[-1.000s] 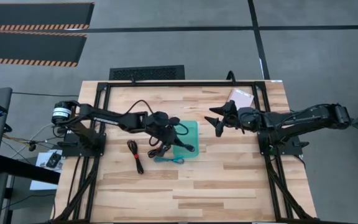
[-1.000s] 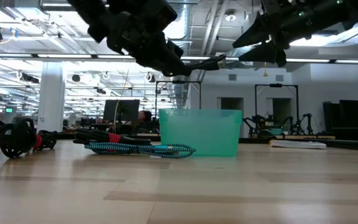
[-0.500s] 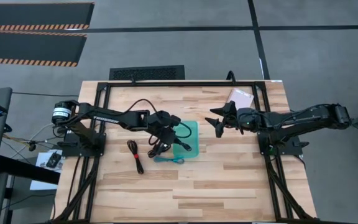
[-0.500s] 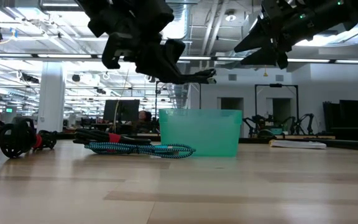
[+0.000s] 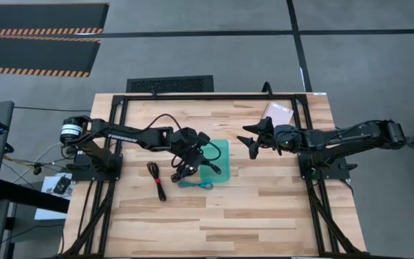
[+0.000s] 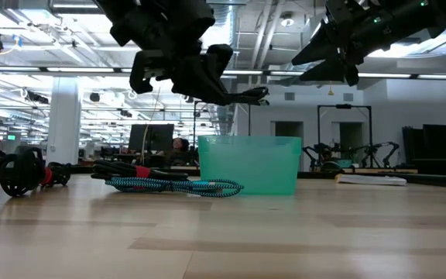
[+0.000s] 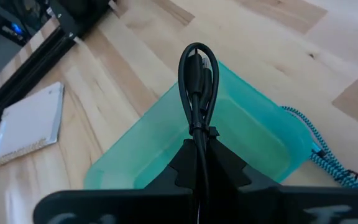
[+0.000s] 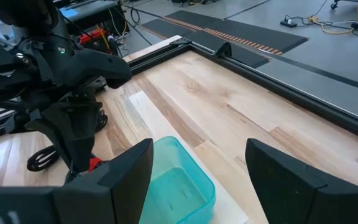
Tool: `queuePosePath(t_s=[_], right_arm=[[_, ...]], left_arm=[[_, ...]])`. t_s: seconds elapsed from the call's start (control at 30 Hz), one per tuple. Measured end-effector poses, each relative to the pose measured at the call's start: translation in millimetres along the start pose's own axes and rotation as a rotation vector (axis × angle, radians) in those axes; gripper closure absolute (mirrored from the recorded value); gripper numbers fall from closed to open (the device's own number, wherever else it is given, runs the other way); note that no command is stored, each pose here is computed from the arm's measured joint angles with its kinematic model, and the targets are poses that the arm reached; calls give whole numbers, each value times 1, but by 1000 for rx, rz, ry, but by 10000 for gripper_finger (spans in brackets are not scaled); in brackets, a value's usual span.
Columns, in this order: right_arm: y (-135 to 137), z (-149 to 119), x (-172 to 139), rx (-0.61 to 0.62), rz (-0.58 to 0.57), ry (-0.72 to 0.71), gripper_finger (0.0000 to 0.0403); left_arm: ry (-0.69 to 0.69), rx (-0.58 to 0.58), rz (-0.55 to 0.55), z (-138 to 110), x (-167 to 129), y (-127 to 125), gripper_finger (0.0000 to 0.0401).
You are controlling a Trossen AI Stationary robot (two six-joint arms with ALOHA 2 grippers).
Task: Pick and place USB-C Cables
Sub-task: Put the top black charger cable into the green bin
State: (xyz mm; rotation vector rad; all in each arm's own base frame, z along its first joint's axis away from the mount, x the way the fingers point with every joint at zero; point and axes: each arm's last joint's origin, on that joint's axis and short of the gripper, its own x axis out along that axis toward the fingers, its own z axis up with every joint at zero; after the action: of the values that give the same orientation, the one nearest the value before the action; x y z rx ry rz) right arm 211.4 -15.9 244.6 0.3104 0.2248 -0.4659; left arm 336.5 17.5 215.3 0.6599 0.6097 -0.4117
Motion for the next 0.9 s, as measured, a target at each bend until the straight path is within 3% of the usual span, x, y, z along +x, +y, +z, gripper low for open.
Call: queuePosePath(t_s=[0.23,0.43,0.9], right_arm=[[0,0,0,-1,0,1,122],[-1,-2,0,-10,-7,18,122],[-4,-3,1,2,-31,41,122]], left_arm=[[28,-27,44,-4,-7,17,401],[23,25,68,1,-9,32,401],[142,106,-141,-14,37,21,401]])
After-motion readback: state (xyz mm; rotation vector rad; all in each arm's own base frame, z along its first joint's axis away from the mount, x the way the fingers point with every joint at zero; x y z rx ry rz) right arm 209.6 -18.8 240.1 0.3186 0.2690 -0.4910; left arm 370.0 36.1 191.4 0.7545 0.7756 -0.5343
